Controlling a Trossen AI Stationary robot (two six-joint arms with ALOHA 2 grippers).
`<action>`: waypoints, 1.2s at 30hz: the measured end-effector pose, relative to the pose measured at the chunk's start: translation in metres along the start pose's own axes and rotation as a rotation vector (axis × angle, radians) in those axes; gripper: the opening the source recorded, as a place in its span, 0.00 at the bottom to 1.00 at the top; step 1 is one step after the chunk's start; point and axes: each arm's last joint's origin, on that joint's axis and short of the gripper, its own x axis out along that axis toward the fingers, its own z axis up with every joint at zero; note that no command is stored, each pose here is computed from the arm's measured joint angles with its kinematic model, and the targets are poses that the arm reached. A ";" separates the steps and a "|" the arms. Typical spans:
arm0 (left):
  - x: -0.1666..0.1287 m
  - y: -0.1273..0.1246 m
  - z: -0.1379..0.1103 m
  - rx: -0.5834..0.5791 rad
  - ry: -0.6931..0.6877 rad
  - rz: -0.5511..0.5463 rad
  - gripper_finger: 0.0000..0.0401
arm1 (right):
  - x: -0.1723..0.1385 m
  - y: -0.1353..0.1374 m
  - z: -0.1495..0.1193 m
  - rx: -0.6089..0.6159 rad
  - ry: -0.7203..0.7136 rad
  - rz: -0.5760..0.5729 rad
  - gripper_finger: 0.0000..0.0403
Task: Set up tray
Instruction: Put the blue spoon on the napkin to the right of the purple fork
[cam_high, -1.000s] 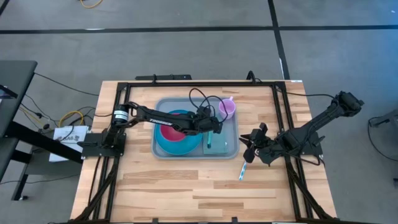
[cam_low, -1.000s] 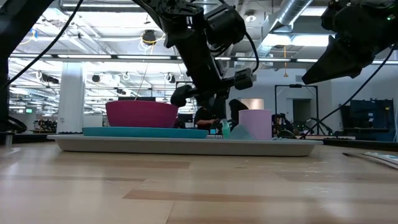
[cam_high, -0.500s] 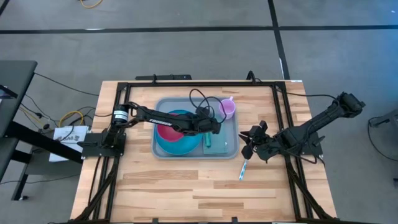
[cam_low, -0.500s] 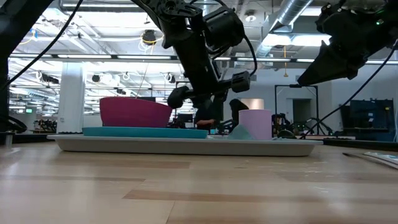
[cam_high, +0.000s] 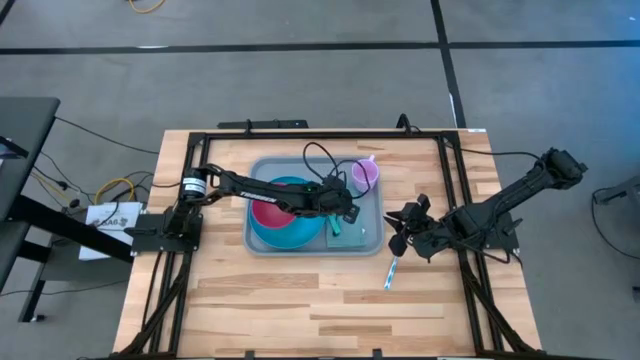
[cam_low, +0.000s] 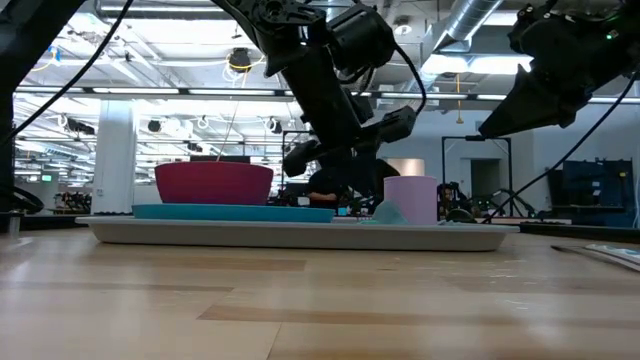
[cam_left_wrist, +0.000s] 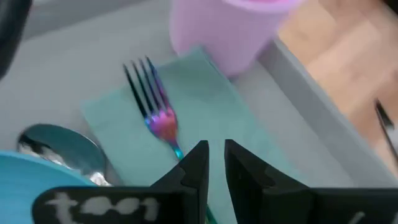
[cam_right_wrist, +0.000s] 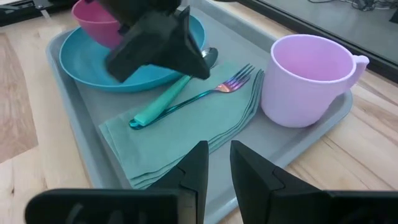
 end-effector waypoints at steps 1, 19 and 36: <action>-0.001 -0.001 -0.001 0.031 0.009 -0.009 0.10 | 0.000 0.000 0.000 0.000 0.000 0.000 0.15; -0.019 -0.027 -0.029 0.679 0.131 -0.234 0.35 | 0.000 0.000 0.000 -0.002 0.001 0.000 0.15; -0.037 -0.037 -0.051 1.200 0.180 -0.244 0.44 | 0.000 0.000 0.000 -0.002 0.001 0.000 0.15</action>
